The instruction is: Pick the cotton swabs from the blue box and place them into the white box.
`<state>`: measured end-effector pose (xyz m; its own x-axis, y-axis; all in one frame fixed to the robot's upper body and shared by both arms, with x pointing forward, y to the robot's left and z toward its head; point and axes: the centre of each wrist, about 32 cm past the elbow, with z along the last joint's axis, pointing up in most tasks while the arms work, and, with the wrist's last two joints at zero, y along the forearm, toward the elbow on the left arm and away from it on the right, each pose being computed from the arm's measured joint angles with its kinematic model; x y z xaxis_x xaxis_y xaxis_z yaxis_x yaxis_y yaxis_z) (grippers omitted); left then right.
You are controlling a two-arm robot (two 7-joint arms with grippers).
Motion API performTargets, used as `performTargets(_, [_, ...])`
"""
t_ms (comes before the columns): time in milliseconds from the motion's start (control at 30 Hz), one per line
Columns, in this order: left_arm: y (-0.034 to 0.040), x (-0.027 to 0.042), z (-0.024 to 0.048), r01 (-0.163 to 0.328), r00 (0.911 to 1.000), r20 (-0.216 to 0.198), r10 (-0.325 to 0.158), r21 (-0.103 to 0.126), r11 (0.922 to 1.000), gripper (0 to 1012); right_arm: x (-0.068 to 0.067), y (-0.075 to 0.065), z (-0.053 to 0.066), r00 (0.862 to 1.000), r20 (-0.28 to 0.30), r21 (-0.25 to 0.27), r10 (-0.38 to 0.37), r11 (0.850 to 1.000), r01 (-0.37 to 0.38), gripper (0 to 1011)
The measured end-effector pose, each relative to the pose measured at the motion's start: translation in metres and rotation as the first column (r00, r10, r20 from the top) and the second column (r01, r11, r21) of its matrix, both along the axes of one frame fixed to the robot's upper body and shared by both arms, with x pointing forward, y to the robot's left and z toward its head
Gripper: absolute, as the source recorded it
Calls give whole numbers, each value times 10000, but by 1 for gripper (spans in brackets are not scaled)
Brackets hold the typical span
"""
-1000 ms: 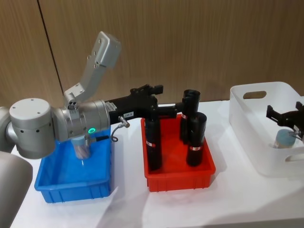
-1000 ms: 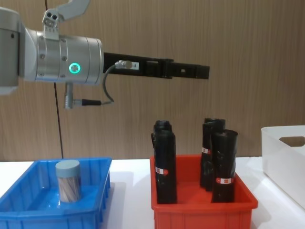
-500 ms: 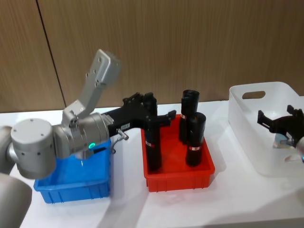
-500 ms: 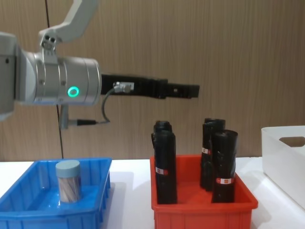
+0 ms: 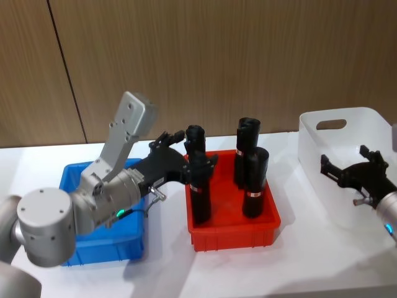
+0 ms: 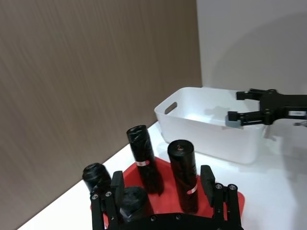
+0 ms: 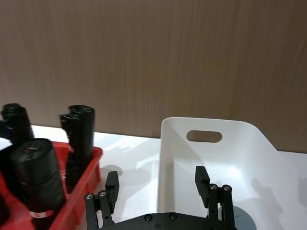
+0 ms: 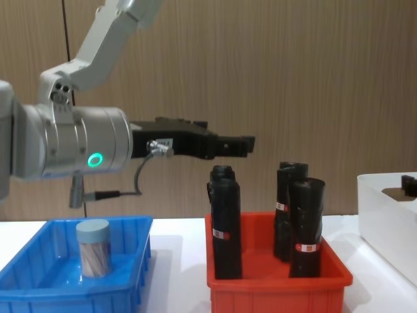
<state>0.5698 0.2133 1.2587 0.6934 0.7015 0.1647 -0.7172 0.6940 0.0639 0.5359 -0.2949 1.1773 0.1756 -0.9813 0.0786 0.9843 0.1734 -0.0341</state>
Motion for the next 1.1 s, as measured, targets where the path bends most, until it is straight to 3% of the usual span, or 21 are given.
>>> performTargets(467, [-52,-281,-234,-1261,9899,658,1257,14,9920,1004,-375,251,17,9967,382,113,713,9974,-718,1001])
performTargets(1100, [-132,-697,-503,-2820,9474,1481,2838,-331,9588,1004,-887,558,105,9838,839,476,1586,9855,-1630,1001])
